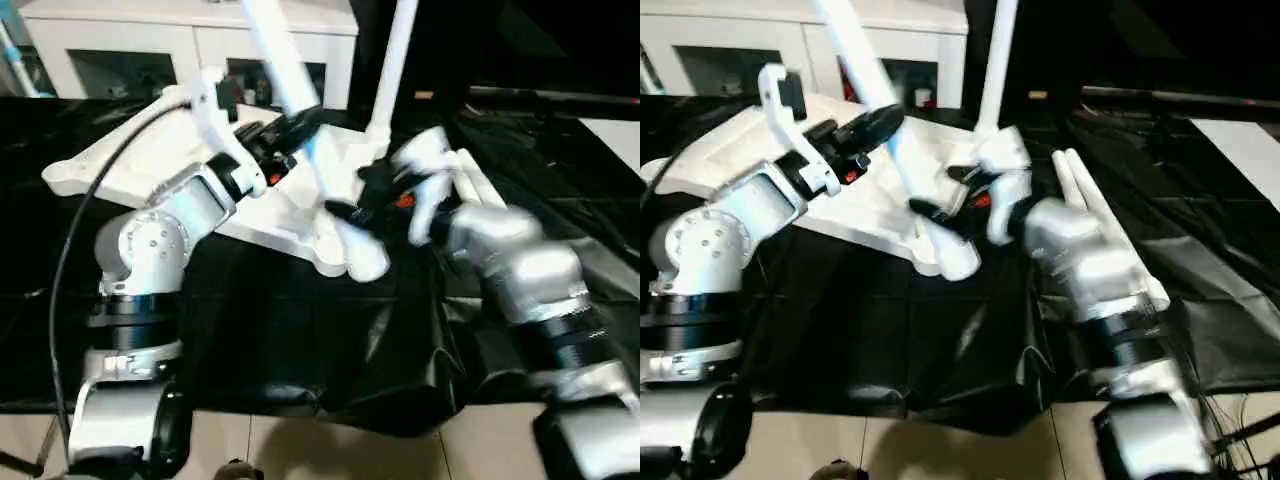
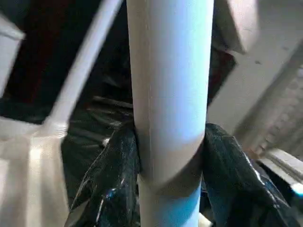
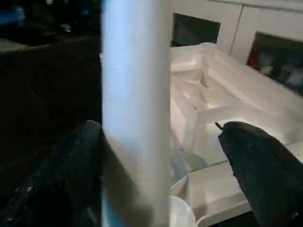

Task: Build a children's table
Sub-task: Pick table leg

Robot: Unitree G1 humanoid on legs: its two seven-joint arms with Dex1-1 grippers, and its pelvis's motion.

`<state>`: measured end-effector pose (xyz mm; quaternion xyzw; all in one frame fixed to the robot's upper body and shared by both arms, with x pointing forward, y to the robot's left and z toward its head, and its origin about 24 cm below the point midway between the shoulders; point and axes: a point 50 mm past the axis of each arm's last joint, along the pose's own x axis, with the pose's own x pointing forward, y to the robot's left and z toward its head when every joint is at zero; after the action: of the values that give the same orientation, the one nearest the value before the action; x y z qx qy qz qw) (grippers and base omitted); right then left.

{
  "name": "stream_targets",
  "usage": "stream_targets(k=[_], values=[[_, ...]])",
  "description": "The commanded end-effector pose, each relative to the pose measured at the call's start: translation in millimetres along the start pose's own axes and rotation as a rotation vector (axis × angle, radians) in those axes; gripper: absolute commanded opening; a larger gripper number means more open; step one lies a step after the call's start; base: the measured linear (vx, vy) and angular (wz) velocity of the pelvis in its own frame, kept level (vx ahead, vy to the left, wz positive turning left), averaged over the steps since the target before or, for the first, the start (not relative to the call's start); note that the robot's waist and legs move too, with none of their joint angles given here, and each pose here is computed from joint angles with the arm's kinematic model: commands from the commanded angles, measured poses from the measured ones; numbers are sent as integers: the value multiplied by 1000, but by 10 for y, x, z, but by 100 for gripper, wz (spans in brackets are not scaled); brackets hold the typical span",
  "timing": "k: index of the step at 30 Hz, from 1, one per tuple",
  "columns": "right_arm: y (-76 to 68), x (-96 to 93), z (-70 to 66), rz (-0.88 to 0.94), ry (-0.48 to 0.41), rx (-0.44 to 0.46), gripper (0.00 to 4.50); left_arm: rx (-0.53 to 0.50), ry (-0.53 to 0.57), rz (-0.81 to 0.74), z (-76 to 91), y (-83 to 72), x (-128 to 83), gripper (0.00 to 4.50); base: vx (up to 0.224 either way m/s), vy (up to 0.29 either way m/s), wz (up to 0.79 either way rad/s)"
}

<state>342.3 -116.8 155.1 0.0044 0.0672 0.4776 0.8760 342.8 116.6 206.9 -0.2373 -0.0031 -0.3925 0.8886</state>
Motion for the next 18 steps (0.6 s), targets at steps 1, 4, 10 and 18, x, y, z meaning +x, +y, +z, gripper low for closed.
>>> stream_targets(k=[1,4,10,18], values=[[-21,-84,85,57,2,56,424,47,13,-90,81,-159,65,172,0,0,0],[6,-123,71,135,19,117,424,53,18,-111,84,-189,73,172,0,0,0],[55,-164,-19,208,74,192,424,80,50,-164,58,-263,86,172,0,0,0],[80,-200,-52,225,110,177,424,128,79,-196,48,-289,86,172,0,0,0]])
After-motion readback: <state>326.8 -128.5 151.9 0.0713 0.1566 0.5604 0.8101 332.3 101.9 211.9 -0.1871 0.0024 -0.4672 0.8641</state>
